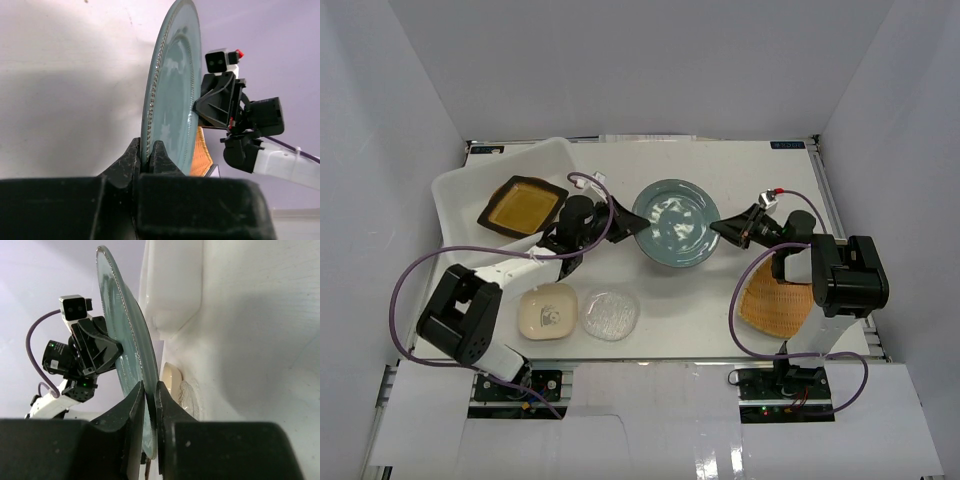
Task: Place the plates into the plastic bin on the countertop
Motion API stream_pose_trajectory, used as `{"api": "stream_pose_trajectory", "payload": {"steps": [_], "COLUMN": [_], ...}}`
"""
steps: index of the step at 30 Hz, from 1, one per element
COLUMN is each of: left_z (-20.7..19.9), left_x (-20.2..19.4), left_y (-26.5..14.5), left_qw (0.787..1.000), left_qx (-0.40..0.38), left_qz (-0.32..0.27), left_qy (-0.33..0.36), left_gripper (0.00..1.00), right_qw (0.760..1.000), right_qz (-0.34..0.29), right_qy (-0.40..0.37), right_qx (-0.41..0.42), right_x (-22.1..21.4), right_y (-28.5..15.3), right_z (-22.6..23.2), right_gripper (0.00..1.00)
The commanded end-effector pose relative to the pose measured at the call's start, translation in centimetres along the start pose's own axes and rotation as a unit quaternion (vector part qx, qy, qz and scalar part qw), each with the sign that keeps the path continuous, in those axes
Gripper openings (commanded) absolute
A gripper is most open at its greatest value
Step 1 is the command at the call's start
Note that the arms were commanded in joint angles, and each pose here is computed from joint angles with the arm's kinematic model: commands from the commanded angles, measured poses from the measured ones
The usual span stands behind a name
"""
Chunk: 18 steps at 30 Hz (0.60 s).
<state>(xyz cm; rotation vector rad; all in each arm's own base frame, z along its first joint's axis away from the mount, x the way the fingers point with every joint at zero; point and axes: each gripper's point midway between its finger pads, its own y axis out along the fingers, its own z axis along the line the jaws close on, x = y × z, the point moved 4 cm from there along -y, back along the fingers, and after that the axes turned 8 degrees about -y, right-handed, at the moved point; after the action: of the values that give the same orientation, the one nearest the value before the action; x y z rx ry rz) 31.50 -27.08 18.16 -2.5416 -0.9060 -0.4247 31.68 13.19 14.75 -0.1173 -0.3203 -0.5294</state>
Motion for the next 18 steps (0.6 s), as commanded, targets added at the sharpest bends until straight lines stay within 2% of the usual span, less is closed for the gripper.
{"api": "stream_pose_trajectory", "payload": {"steps": [1,2,3,5,6,9,12,16,18], "left_z": [-1.1,-1.9,-2.1,-2.8,-3.1,-3.9,-3.9,-2.8,-0.4], "left_x": [0.7,1.2,1.5,3.0,3.4,6.6,11.8,16.5,19.0], "left_y": [-0.9,-1.5,-1.8,-3.0,-3.5,-6.0,-9.9,-14.4,-17.0], "left_qw": [0.999,0.998,0.998,0.998,0.998,0.996,0.989,0.978,0.967], "left_qx": [-0.016,-0.025,-0.025,-0.033,-0.036,-0.055,-0.057,-0.036,0.002], "left_qz": [-0.016,-0.023,-0.025,-0.045,-0.044,-0.071,-0.136,-0.204,-0.252], "left_qy": [0.049,0.05,0.045,0.038,0.033,0.016,0.006,-0.01,-0.03], "left_gripper": [0.0,0.0,0.0,0.0,0.0,0.0,0.0,0.0,0.0], "right_qw": [0.994,0.994,0.994,0.994,0.993,0.992,0.99,0.99,0.988], "right_qz": [0.009,0.01,0.011,0.011,0.011,0.024,0.023,0.036,0.055], "right_qy": [-0.077,-0.079,-0.077,-0.084,-0.088,-0.098,-0.113,-0.128,-0.146], "right_qx": [0.076,0.076,0.074,0.075,0.076,0.08,0.075,0.035,-0.007], "right_x": [0.3,0.3,0.3,0.3,0.4,-0.3,-0.4,-1.1,-2.0], "right_y": [0.0,0.0,0.0,0.0,0.0,0.5,0.5,1.5,2.7], "right_z": [4.3,4.3,4.2,4.5,4.6,5.5,6.0,4.8,3.4], "right_gripper": [0.15,0.24,0.44,0.6,0.72,0.87,0.94,0.95,0.94]}}
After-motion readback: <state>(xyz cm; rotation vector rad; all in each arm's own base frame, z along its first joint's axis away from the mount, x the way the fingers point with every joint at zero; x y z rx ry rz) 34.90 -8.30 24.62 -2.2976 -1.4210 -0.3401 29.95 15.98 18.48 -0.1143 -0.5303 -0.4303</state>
